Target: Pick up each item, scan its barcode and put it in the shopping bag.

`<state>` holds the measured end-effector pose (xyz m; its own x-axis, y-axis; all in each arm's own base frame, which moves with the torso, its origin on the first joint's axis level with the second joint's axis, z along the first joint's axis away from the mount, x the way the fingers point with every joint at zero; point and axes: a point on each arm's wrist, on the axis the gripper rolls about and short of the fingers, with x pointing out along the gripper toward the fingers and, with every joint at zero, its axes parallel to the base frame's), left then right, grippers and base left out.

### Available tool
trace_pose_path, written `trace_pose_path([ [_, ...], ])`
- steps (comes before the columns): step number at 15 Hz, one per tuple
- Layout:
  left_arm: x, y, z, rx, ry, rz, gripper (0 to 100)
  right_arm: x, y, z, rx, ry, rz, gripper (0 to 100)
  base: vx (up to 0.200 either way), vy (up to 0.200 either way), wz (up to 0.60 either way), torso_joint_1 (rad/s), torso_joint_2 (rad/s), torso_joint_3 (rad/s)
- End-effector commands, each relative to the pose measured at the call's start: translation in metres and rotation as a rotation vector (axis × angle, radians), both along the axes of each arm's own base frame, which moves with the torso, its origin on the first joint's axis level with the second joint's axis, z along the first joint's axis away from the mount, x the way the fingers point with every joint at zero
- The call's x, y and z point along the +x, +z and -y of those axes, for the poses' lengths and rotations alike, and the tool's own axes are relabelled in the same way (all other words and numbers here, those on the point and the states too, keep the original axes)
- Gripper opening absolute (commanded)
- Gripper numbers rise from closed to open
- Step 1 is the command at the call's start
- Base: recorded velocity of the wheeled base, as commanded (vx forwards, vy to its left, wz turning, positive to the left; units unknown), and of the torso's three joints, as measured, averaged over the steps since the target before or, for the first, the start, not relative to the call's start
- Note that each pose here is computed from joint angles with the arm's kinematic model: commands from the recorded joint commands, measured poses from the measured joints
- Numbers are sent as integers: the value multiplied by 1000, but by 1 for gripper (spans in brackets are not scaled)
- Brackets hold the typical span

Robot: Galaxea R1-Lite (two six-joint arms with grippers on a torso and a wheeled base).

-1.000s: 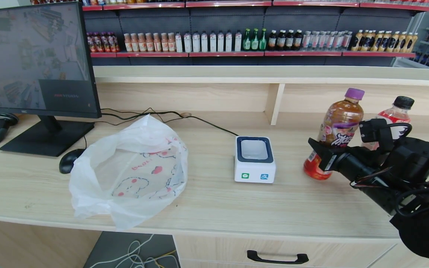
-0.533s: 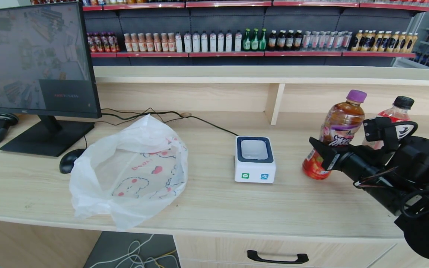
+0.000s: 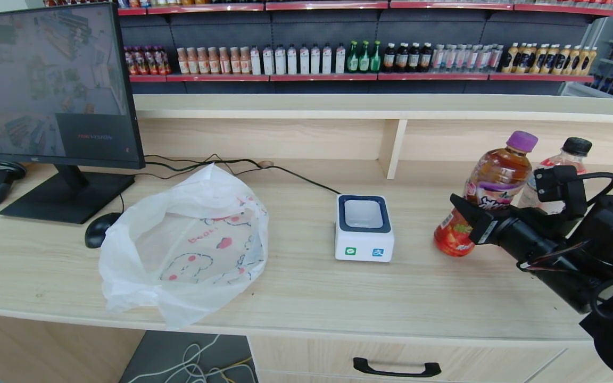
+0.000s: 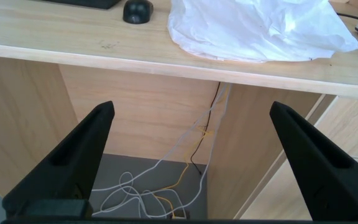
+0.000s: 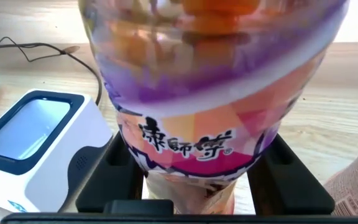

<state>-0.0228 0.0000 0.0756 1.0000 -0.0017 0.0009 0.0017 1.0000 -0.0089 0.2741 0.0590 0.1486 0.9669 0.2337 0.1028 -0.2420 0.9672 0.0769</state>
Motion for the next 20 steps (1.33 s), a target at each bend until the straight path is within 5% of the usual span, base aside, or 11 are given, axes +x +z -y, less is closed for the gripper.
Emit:
trace_pose_path([
  [1, 0, 0, 0, 0, 0, 1, 100, -4, 7, 0, 5, 2, 25, 0, 0, 0, 0, 0, 0, 0],
  [6, 0, 0, 0, 1, 0, 1, 100, -16, 18, 0, 13, 13, 61, 0, 0, 0, 0, 0, 0, 0],
  [14, 0, 0, 0, 4, 0, -2, 100, -97, 19, -12, 24, 177, 52, 0, 0, 0, 0, 0, 0, 0],
  [20, 0, 0, 0, 4, 0, -1, 100, -113, 46, -43, 240, 394, 97, 0, 0, 0, 0, 0, 0, 0],
])
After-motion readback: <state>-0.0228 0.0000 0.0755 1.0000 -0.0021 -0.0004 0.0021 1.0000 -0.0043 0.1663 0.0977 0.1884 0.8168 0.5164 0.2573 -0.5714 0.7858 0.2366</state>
